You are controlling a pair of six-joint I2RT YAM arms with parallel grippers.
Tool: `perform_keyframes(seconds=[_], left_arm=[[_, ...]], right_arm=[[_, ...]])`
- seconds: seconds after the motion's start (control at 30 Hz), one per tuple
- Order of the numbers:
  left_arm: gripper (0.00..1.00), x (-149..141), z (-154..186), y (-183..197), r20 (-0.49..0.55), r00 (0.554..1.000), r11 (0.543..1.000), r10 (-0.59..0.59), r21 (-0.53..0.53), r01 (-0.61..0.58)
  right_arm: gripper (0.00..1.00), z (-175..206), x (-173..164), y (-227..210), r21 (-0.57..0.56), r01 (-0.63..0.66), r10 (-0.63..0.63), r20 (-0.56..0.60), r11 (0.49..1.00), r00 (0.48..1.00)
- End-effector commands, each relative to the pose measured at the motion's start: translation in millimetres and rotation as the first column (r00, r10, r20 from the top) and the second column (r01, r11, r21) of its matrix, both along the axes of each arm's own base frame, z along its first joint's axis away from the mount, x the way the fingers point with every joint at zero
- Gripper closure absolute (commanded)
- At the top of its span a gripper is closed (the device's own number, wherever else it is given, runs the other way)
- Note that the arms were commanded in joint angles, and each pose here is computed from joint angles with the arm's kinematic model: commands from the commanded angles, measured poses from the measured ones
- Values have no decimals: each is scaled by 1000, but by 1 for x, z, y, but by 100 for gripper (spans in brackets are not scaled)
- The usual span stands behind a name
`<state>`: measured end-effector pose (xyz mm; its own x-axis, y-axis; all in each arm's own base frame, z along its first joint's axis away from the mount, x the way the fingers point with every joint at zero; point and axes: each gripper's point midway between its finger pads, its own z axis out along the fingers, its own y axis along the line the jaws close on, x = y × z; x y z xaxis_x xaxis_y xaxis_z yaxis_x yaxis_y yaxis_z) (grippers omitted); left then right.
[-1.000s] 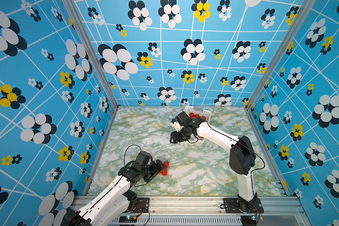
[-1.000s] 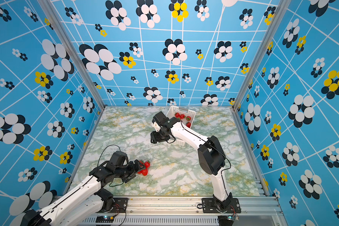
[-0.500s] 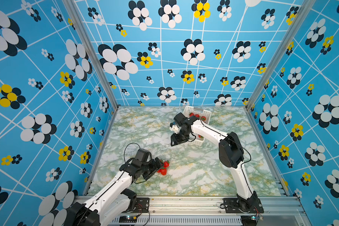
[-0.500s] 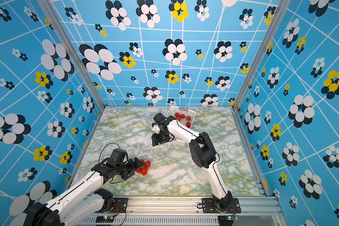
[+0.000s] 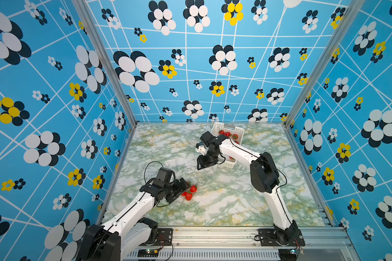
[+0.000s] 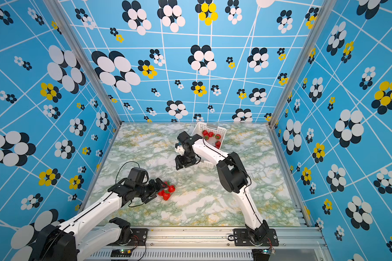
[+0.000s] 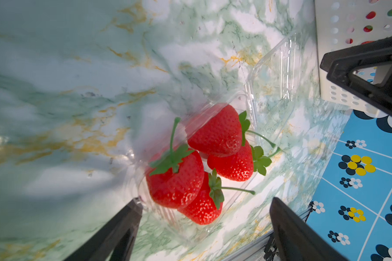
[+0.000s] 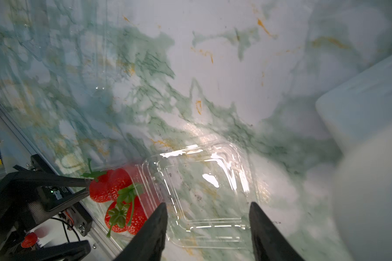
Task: Pack strawberries into containers
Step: Close the packing box at the center of the board.
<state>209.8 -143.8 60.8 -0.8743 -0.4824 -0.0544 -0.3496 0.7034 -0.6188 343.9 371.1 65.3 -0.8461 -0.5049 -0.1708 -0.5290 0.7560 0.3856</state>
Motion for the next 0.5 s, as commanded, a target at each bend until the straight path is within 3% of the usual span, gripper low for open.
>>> perform_keyframes(seconds=[0.0, 0.47], left_arm=[[10, 10, 12, -3, 42, 999, 1000, -19, -12, 19], [10, 11, 16, -1, 45, 999, 1000, -30, 0, 30]], right_arm=[[40, -20, 1, -13, -39, 32, -33, -44, 999, 998], [40, -39, -2, -25, -63, 68, -72, -58, 996, 996]])
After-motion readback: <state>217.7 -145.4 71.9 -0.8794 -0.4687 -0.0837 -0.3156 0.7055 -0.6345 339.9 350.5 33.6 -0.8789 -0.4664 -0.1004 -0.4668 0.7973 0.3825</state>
